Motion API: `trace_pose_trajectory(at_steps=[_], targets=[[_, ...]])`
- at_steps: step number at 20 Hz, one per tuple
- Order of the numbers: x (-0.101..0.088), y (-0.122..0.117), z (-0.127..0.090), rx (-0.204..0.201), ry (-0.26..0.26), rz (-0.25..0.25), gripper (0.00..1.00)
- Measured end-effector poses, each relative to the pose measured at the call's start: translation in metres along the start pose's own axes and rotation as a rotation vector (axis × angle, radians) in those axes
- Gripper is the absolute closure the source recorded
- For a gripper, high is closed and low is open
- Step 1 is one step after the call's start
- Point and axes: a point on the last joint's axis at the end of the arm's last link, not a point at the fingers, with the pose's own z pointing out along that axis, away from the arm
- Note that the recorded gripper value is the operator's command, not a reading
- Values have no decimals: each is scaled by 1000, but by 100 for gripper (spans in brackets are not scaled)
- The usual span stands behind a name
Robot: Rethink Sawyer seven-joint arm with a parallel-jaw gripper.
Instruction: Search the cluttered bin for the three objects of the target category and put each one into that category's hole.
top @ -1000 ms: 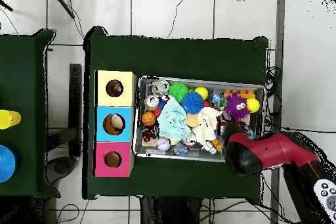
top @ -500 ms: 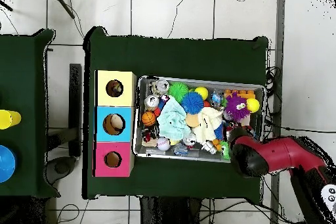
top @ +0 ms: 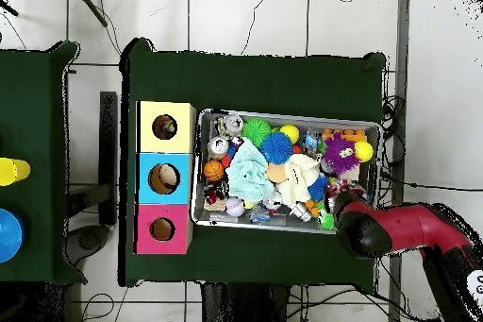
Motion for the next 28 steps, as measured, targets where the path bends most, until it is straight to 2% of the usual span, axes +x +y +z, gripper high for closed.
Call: trace_pose_trajectory(at_steps=[2, 3, 18, 24, 28], targets=[[2, 2, 3, -7, 5, -17, 0], [3, 5, 5, -15, 7, -25, 100], [1, 5, 5, -15, 3, -25, 100], [-31, -7, -24, -13, -34, 37, 100], [-62, -20, -59, -7, -43, 79, 100]])
